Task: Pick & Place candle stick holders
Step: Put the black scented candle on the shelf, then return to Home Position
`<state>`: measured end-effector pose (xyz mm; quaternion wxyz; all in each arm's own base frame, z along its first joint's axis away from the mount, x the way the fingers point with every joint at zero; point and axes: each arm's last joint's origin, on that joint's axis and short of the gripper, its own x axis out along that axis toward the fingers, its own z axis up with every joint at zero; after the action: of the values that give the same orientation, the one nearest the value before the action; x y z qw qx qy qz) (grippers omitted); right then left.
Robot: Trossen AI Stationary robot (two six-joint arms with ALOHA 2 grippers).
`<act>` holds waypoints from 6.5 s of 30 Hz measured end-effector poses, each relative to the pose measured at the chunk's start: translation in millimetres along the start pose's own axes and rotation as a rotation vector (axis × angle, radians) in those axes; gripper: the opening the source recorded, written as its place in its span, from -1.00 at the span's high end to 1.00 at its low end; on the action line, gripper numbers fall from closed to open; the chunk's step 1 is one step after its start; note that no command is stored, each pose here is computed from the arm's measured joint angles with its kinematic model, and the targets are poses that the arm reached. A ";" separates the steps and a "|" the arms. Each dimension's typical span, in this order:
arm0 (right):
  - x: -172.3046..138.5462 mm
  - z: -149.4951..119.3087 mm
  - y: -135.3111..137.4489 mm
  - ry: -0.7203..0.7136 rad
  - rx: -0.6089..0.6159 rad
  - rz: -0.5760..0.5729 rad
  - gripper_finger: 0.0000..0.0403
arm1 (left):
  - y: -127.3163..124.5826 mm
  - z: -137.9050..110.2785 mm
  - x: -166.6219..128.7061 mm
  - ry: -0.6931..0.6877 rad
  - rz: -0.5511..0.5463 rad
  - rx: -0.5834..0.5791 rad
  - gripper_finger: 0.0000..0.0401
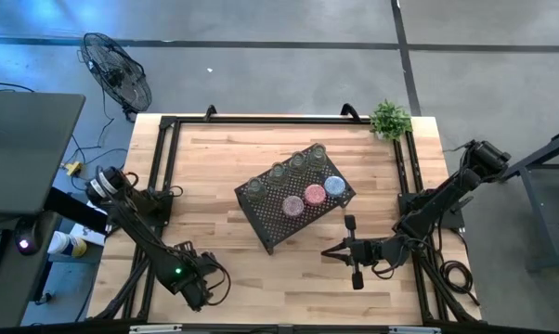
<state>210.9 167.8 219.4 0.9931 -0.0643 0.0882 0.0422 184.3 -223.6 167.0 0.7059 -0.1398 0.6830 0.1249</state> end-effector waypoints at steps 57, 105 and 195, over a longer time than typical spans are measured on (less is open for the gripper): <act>0.0 0.9 1.6 -0.004 0.010 0.051 1.00 | 52.7 216.3 -129.6 -0.483 0.035 0.098 -0.49; -0.1 0.2 1.9 -0.002 0.003 0.063 1.00 | 12.0 120.8 -187.6 -0.695 0.189 0.411 0.62; -119.6 -97.1 -178.1 -0.199 0.304 -0.336 1.00 | 262.8 7.5 -11.6 -1.583 -0.185 0.131 1.00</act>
<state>94.1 -30.0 167.6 0.9883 0.0765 -0.0167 -0.1310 94.3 23.7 171.8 0.9954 -0.0237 -0.0294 0.0877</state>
